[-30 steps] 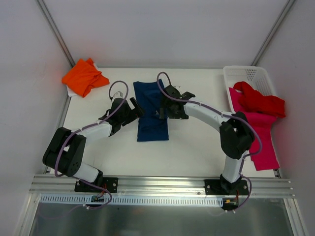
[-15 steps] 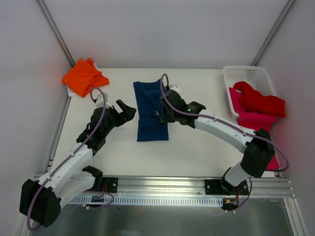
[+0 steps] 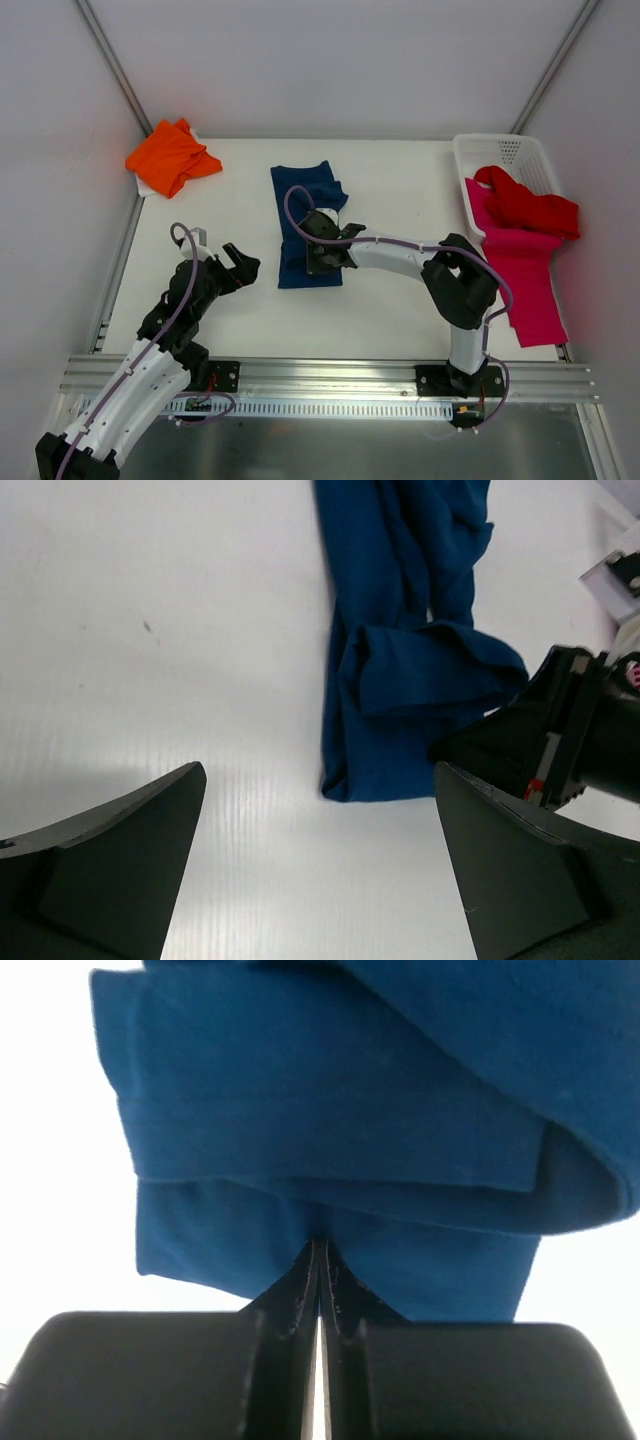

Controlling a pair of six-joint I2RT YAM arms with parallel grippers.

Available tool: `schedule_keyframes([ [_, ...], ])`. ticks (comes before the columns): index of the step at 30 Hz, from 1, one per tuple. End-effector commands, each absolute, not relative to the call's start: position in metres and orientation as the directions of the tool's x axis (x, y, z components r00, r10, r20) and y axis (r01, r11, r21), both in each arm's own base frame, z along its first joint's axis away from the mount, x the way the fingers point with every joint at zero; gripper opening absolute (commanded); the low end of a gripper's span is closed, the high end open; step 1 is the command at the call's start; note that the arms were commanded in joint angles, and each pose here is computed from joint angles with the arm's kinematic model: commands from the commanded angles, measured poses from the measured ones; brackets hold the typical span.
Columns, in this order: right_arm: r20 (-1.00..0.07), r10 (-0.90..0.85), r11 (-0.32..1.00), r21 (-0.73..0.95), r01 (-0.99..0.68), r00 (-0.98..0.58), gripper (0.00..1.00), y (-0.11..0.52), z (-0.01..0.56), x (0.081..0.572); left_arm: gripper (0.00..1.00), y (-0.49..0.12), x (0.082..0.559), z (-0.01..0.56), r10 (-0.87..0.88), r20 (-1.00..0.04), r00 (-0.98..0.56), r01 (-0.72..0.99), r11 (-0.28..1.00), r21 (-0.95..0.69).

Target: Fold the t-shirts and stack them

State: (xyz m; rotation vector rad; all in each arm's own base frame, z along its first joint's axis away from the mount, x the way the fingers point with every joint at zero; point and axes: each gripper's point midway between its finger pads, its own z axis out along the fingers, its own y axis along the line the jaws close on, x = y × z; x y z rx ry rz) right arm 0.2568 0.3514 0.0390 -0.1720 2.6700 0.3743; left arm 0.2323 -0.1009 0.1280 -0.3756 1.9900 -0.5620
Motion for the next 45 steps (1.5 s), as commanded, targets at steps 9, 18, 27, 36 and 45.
schedule_keyframes([
  [9, -0.472, -0.041, 0.944, 0.271, -0.189, -0.880, 0.00, 0.372, 0.049, 0.265, 0.99, -0.081, 0.221, 0.099, -0.448, -0.764, -0.465, -0.084, 0.881, -0.465],
  [18, -0.487, -0.073, 0.953, 0.222, -0.205, -0.870, 0.00, 0.374, 0.043, 0.283, 0.99, -0.074, 0.220, 0.084, -0.440, -0.763, -0.474, -0.126, 0.891, -0.435],
  [27, -0.500, -0.069, 0.954, 0.219, -0.203, -0.863, 0.00, 0.372, 0.055, 0.314, 0.99, -0.075, 0.219, 0.081, -0.445, -0.757, -0.478, -0.130, 0.888, -0.440],
  [36, -0.522, -0.062, 0.963, 0.192, -0.188, -0.851, 0.01, 0.355, 0.065, 0.355, 0.99, -0.075, 0.219, 0.079, -0.444, -0.756, -0.481, -0.132, 0.889, -0.438],
  [45, -0.655, -0.035, 0.953, 0.205, -0.223, -0.755, 0.19, 0.360, 0.113, 0.462, 0.99, -0.075, 0.219, 0.077, -0.442, -0.752, -0.489, -0.136, 0.890, -0.435],
])
